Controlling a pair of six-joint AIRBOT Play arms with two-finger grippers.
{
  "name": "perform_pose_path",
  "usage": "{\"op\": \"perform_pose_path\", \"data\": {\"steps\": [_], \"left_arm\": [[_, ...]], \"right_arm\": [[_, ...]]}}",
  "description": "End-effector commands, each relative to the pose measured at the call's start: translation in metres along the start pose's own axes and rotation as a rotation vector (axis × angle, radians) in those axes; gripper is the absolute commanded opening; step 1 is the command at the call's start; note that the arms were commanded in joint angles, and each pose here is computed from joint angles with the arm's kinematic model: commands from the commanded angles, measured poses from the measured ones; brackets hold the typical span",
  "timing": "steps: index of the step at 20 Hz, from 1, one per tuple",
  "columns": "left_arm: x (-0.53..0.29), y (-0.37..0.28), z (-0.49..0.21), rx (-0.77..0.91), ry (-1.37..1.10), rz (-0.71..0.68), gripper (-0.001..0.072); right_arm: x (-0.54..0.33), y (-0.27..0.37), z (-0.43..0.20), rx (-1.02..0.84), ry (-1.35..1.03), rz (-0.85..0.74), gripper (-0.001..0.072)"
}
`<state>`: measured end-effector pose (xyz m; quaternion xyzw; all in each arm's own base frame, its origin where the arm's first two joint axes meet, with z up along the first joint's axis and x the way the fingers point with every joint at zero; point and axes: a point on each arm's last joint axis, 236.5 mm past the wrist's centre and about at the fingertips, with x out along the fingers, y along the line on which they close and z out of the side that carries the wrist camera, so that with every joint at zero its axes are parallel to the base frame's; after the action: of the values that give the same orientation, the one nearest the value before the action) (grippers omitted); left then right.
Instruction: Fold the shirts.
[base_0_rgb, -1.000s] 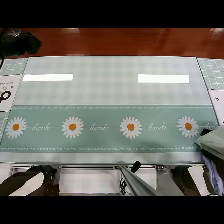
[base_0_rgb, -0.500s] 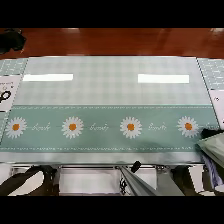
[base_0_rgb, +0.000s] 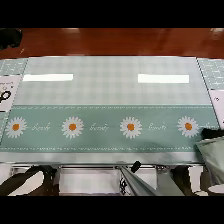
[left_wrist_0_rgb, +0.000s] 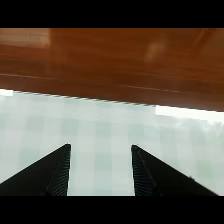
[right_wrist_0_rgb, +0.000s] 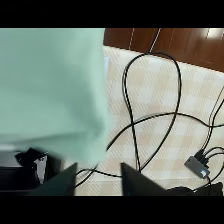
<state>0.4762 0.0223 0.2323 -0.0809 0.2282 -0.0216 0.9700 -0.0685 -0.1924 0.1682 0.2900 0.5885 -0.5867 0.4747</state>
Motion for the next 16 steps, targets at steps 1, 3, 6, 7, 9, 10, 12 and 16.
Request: {"op": "perform_pose_path", "data": {"steps": [1, 3, 6, 7, 9, 10, 12, 16], "left_arm": [[0.000, 0.001, 0.005, -0.001, -0.018, 0.004, 0.0435], [0.000, 0.001, 0.005, -0.001, -0.018, 0.004, 0.0435], [0.000, 0.001, 0.005, -0.001, -0.018, 0.004, 0.0436], [0.001, 0.001, 0.004, 0.006, -0.017, 0.004, 0.0438], [0.009, -0.014, -0.003, 0.104, 0.003, -0.028, 0.0547], [0.017, -0.031, -0.012, 0.142, 0.029, -0.062, 0.0605], [0.036, -0.070, -0.051, 0.232, 0.160, -0.147, 0.0605], [0.052, -0.117, -0.145, 0.235, 0.544, -0.214, 0.0686]], "right_arm": [[-0.001, 0.001, 0.000, -0.001, -0.006, 0.005, 0.0474], [-0.001, 0.002, 0.006, -0.001, -0.031, 0.011, 0.0483], [-0.008, 0.029, 0.046, -0.026, -0.206, 0.123, 0.0482], [-0.019, 0.054, 0.069, -0.044, -0.312, 0.231, 0.0482], [-0.069, 0.122, 0.117, -0.074, -0.559, 0.549, 0.0482], [-0.097, 0.156, 0.130, -0.103, -0.638, 0.712, 0.0481], [-0.140, 0.228, 0.130, -0.229, -0.661, 0.984, 0.0482], [-0.156, 0.376, 0.036, -0.752, -0.466, 1.111, 0.0487]]}}
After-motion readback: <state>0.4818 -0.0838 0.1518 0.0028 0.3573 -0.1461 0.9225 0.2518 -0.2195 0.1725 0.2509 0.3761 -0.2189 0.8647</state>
